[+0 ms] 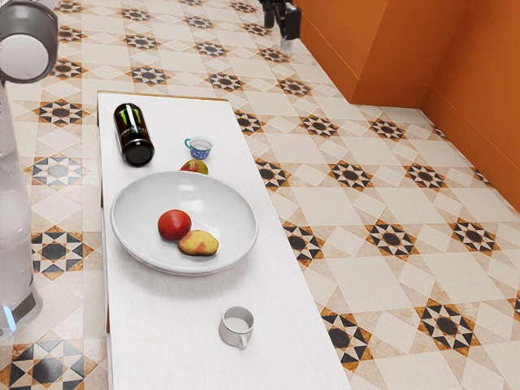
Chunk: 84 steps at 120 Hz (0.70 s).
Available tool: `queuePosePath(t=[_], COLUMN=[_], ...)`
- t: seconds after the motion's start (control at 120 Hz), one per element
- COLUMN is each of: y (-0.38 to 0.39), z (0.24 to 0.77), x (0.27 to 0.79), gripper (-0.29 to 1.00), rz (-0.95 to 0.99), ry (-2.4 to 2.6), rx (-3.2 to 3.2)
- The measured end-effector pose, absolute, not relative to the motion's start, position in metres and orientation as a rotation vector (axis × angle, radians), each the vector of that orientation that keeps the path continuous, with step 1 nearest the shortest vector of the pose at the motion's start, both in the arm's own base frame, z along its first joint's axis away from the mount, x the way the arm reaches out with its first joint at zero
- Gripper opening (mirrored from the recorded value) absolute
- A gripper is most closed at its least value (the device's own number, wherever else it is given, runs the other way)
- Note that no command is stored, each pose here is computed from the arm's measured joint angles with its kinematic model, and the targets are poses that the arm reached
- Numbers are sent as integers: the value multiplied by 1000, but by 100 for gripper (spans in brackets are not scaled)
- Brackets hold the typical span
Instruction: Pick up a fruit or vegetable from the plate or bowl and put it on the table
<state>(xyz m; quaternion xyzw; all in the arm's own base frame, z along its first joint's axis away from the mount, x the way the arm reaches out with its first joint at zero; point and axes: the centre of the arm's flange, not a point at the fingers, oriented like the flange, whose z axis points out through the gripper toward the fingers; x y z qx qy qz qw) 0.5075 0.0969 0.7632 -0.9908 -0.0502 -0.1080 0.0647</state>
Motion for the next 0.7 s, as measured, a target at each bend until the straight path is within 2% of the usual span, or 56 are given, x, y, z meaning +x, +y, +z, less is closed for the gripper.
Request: queuePosePath(t=[0.1, 0.208, 0.333, 0.442, 0.525, 0.7], y=[61, 28, 35, 34, -11, -96], z=[723, 705, 682, 673, 643, 639], x=[544, 562, 574, 577, 573, 557], gripper=[70, 70, 70, 70, 70, 70], rz=[-238, -220, -174, -144, -22, 57], ry=[-21, 89, 85, 93, 248, 758], rx=[-3016, -3017, -3027, -3041, -3048, -2858])
